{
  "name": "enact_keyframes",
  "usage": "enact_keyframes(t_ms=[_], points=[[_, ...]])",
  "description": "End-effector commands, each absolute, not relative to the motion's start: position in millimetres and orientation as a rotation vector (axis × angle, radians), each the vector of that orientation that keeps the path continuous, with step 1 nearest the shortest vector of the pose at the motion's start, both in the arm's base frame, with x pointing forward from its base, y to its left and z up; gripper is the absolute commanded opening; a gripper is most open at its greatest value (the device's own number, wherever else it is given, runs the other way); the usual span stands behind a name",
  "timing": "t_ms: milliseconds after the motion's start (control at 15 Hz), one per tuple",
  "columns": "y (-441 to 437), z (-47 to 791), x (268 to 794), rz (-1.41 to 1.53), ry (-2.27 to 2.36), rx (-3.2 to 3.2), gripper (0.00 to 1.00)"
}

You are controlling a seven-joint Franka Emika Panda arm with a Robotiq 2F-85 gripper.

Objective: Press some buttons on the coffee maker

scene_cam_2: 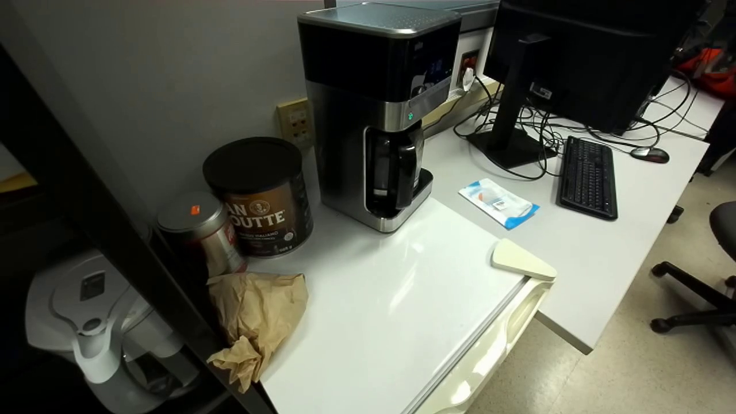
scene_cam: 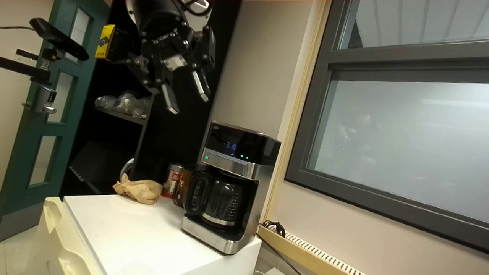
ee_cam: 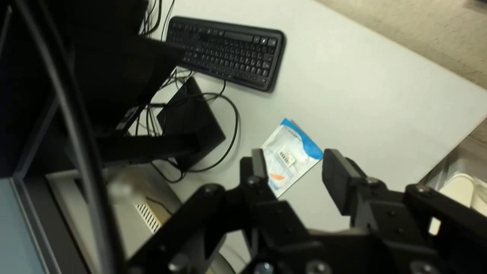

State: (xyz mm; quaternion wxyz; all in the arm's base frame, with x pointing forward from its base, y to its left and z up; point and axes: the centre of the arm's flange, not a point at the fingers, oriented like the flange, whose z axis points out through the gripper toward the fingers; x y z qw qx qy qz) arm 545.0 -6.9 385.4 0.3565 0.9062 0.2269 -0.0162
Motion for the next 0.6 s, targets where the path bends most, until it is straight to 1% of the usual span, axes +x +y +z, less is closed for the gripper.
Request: enact_keyframes(t_ms=[0, 133, 533], points=[[-3.3, 372.6, 578.0, 0.11, 0.759, 2.231, 0.13], [3.7, 368.7, 590.6, 0.199, 0.843, 2.185, 0.01], [23.5, 354.2, 621.1, 0.399, 1.044, 2.093, 0.0]])
